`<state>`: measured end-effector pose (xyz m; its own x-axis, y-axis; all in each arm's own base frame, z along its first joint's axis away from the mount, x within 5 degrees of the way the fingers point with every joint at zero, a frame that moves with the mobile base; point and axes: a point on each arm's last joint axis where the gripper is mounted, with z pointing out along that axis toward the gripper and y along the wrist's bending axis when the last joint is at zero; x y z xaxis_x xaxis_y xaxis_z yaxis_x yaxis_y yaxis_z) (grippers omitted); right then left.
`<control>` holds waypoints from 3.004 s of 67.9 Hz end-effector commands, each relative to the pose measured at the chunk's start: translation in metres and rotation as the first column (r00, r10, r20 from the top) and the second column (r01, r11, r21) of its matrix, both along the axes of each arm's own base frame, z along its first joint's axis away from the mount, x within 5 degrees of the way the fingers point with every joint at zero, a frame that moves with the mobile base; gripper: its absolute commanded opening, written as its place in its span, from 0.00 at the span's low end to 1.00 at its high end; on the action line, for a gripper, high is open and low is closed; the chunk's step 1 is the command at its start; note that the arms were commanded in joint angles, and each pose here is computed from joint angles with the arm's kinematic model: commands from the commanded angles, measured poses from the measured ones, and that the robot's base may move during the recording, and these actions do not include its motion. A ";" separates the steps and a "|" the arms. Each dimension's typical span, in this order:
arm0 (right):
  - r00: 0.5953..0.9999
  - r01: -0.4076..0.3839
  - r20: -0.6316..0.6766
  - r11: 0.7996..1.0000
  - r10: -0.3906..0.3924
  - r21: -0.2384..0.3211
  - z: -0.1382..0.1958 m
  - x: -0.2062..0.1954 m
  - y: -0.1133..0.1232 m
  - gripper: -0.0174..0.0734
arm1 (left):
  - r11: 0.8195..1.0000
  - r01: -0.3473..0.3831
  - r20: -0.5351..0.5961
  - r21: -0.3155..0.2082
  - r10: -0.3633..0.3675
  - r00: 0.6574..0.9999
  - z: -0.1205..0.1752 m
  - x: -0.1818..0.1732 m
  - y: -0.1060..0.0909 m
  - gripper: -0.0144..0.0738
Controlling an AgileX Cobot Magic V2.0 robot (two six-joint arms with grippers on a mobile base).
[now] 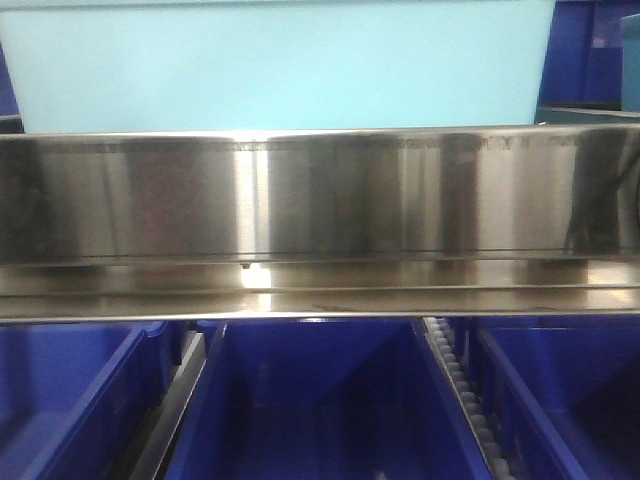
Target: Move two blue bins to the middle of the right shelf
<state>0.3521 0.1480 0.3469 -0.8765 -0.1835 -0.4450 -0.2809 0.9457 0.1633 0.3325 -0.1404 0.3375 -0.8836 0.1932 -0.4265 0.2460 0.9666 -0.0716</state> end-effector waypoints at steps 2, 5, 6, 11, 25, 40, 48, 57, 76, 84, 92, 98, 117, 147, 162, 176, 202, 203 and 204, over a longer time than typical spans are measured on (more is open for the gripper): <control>1.000 -0.011 -0.014 1.000 0.010 -0.019 0.001 -0.002 -0.002 0.02 | 1.000 0.008 0.021 -0.006 -0.008 1.000 0.008 -0.001 -0.001 0.04; 1.000 -0.011 -0.009 1.000 0.011 -0.017 0.003 -0.003 -0.002 0.02 | 1.000 0.008 0.026 -0.008 -0.008 1.000 0.013 -0.001 0.000 0.04; 1.000 -0.011 -0.004 1.000 0.011 -0.015 0.005 -0.005 -0.003 0.02 | 1.000 0.008 0.029 -0.009 -0.008 1.000 0.015 -0.001 0.000 0.04; 1.000 -0.010 0.019 1.000 0.010 -0.007 0.014 -0.009 -0.004 0.02 | 1.000 0.008 0.063 -0.023 -0.007 0.998 0.028 -0.004 0.001 0.04; 0.987 -0.007 0.163 0.999 -0.001 0.048 0.053 -0.030 -0.013 0.02 | 0.997 0.015 0.190 -0.077 0.000 0.982 0.075 -0.018 0.006 0.04; 0.928 -0.015 0.371 0.991 -0.035 0.131 0.102 -0.056 -0.024 0.02 | 0.987 0.039 0.334 -0.156 0.016 0.943 0.129 -0.043 0.016 0.04; 0.891 -0.026 0.451 0.986 -0.051 0.164 0.127 -0.068 -0.028 0.02 | 0.979 0.061 0.391 -0.194 0.020 0.920 0.150 -0.055 0.018 0.04; 0.853 -0.040 0.518 0.981 -0.067 0.192 0.151 -0.076 -0.032 0.02 | 0.970 0.108 0.444 -0.215 -0.001 0.896 0.166 -0.066 0.010 0.04; 0.845 -0.044 0.531 0.979 -0.069 0.197 0.157 -0.078 -0.032 0.02 | 0.966 0.146 0.498 -0.213 -0.021 0.867 0.171 -0.067 0.000 0.04; 0.845 -0.044 0.531 0.979 -0.069 0.197 0.157 -0.078 -0.032 0.02 | 0.971 0.137 0.504 -0.197 -0.020 0.863 0.171 -0.067 0.002 0.04; 0.845 -0.044 0.531 0.979 -0.069 0.197 0.157 -0.078 -0.032 0.02 | 0.971 0.137 0.508 -0.197 -0.019 0.861 0.171 -0.066 0.002 0.04; 0.845 -0.044 0.531 0.979 -0.069 0.197 0.157 -0.078 -0.032 0.02 | 0.970 0.139 0.519 -0.199 -0.016 0.855 0.172 -0.066 0.002 0.04; 0.842 -0.044 0.536 0.979 -0.071 0.200 0.158 -0.077 -0.032 0.02 | 0.968 0.142 0.532 -0.205 -0.012 0.847 0.173 -0.065 0.001 0.04; 0.842 -0.044 0.536 0.979 -0.071 0.200 0.158 -0.077 -0.032 0.02 | 0.956 0.168 0.620 -0.242 0.019 0.784 0.183 -0.061 -0.001 0.04; 0.842 -0.044 0.536 0.979 -0.071 0.200 0.158 -0.077 -0.032 0.02 | 0.951 0.178 0.649 -0.254 0.031 0.760 0.187 -0.060 -0.002 0.04; 0.842 -0.044 0.536 0.979 -0.071 0.200 0.158 -0.077 -0.032 0.02 | 0.943 0.192 0.687 -0.270 0.049 0.725 0.192 -0.058 -0.003 0.04; 0.842 -0.044 0.536 0.979 -0.071 0.200 0.158 -0.077 -0.032 0.02 | 0.938 0.203 0.713 -0.281 0.062 0.699 0.196 -0.057 -0.003 0.04; 0.842 -0.044 0.536 0.979 -0.071 0.200 0.158 -0.077 -0.032 0.02 | 0.938 0.203 0.713 -0.281 0.062 0.699 0.196 -0.057 -0.003 0.04; 0.842 -0.044 0.536 0.979 -0.071 0.200 0.158 -0.077 -0.032 0.02 | 0.938 0.203 0.713 -0.281 0.062 0.699 0.196 -0.057 -0.003 0.04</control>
<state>0.2793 0.1142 0.4967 -0.5290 -0.0375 -0.8478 -0.3339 0.9276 0.1673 0.2843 -0.1377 0.5163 -0.3627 0.0688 -0.9293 0.3626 0.9291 -0.0728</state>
